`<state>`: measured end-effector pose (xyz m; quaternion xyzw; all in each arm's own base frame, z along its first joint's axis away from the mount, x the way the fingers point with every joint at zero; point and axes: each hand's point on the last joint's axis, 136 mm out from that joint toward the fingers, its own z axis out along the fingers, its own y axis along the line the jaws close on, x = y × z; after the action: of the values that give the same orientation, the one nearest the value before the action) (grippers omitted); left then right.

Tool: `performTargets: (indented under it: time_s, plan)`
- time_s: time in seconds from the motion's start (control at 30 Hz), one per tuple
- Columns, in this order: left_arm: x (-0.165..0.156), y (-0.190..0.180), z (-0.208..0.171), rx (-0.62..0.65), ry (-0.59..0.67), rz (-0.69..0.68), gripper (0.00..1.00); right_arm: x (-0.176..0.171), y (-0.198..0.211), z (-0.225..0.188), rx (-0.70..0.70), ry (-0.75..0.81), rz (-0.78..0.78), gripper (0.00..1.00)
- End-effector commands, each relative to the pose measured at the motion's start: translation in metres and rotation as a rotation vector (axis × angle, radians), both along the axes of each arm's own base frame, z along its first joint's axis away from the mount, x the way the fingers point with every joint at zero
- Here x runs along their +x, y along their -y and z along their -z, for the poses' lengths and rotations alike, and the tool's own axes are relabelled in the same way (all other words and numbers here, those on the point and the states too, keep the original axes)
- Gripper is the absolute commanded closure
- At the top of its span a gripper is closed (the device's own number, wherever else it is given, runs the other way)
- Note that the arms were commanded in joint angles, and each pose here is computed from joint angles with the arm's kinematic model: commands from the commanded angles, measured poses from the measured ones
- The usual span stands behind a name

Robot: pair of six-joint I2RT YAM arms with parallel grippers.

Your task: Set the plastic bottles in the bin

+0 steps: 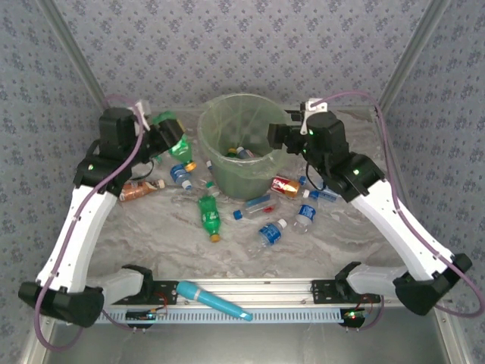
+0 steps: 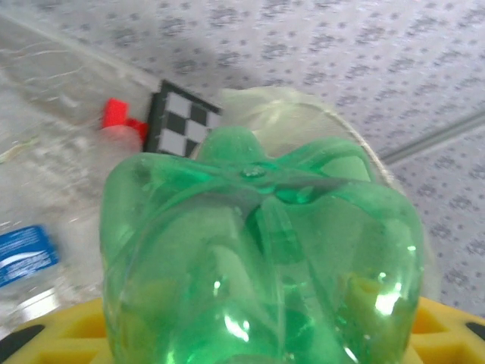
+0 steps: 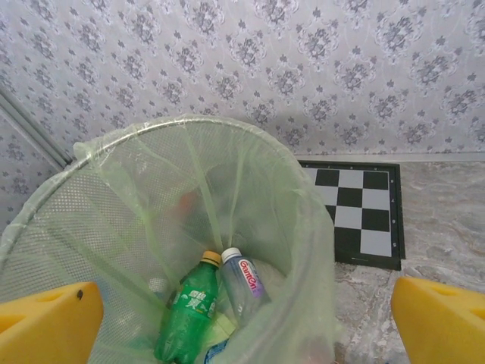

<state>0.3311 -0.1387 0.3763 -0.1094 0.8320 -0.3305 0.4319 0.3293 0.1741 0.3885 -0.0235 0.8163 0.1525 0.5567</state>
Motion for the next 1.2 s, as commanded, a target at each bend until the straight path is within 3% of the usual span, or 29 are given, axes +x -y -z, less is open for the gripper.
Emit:
performTargets:
  time_s: [0.0, 0.17, 0.4, 0.87, 0.93, 1.1, 1.17]
  plan:
    - [0.01, 0.026, -0.026, 0.035, 0.073, 0.065, 0.49, -0.016, 0.018, -0.011, 0.012, 0.047, 0.034, 0.0]
    - [0.021, 0.069, -0.037, 0.09, 0.113, 0.168, 0.49, -0.036, 0.036, -0.008, 0.025, 0.042, 0.067, 0.0]
    - [0.032, 0.109, -0.016, 0.2, 0.099, 0.251, 0.49, -0.06, 0.036, -0.003, 0.021, 0.039, 0.035, 0.0]
    - [0.053, 0.126, 0.007, 0.317, 0.037, 0.283, 0.49, -0.065, 0.032, -0.001, 0.006, 0.04, 0.03, 0.01]
    - [0.054, 0.127, 0.007, 0.31, 0.031, 0.283, 0.41, -0.063, 0.031, 0.0, 0.005, 0.04, 0.028, 0.01]
    - [0.052, 0.126, 0.001, 0.311, 0.023, 0.282, 0.01, -0.062, 0.027, -0.001, -0.019, 0.045, 0.004, 0.0]
    - [0.051, 0.124, -0.001, 0.315, 0.022, 0.276, 0.0, -0.062, 0.029, -0.001, -0.032, 0.043, 0.013, 0.0]
